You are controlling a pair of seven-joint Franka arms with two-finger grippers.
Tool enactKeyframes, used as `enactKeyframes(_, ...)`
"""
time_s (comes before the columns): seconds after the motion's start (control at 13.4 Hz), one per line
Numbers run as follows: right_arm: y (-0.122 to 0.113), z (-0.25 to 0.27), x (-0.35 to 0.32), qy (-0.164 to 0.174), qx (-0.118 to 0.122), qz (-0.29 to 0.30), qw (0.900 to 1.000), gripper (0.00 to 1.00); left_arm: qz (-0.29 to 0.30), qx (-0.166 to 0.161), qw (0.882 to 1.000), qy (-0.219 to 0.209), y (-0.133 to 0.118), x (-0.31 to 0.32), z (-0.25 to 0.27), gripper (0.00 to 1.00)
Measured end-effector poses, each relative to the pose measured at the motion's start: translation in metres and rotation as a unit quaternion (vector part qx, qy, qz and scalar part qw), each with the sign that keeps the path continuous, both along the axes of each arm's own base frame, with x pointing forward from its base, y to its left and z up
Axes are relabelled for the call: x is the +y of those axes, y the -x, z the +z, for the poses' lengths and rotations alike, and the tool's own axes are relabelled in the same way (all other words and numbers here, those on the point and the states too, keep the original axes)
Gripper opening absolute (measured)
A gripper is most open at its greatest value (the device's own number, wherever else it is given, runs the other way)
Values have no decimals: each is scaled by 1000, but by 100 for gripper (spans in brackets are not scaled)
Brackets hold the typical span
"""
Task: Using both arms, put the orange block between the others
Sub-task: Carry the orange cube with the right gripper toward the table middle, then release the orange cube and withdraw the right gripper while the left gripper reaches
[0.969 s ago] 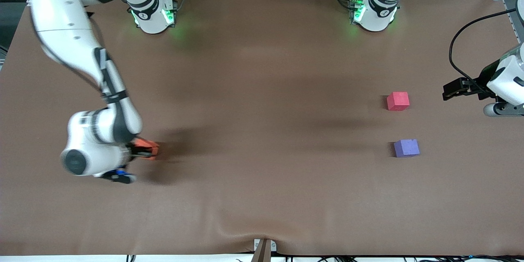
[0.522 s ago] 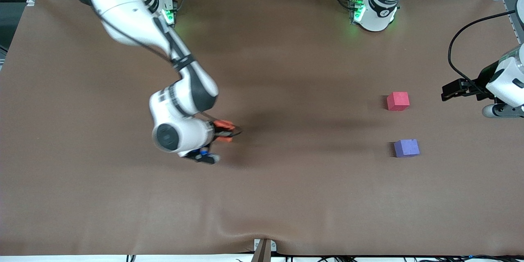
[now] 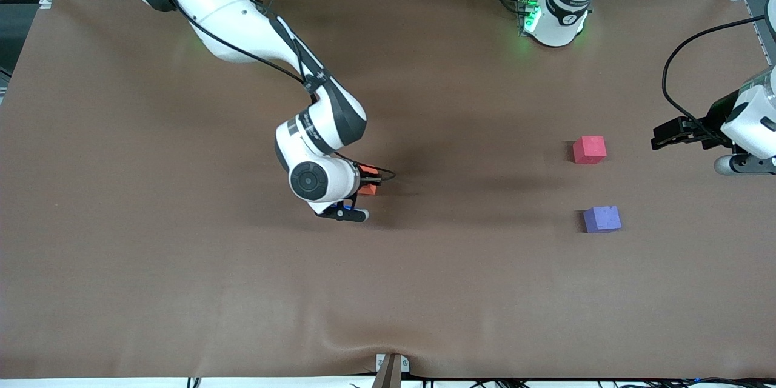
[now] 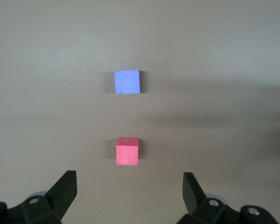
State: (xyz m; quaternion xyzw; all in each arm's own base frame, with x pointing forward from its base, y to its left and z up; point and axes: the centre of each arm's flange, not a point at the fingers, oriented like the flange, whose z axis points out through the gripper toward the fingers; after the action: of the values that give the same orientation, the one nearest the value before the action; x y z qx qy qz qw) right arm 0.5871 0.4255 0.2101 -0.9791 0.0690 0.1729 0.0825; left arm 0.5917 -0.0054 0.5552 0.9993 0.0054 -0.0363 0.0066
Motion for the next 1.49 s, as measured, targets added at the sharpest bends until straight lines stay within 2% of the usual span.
enactKeyframes(0.22,1,-11,1,1,-1,-1,1000,53,0,3,1000,0,-1,0,-3,100)
enactKeyframes(0.3,-2,-9,1,-1,-8,-4,1000,58,0,3,1000,0,-1,0,-4,100)
enactKeyframes(0.45,-8,-7,1,-6,-24,-14,1000,79,0,4,1000,0,-2,0,-4,100)
enactKeyframes(0.6,-11,-3,1,-4,-28,-31,999,99,0,4,1000,0,-2,0,-4,100)
enactKeyframes(0.75,-14,9,-2,-2,-26,-35,999,100,1,4,1000,0,-2,0,-5,100)
enactKeyframes(0.97,-27,53,-32,35,23,-24,999,100,1,5,1000,0,-2,0,-6,100)
enactKeyframes(1.12,-55,95,-91,58,38,-39,997,100,0,6,1000,0,-3,0,-7,100)
enactKeyframes(1.27,-86,122,-171,51,39,-49,997,100,0,6,1000,0,-3,0,-7,100)
enactKeyframes(1.49,-112,128,-289,60,37,-33,997,100,0,6,1000,2,-3,-1,-8,100)
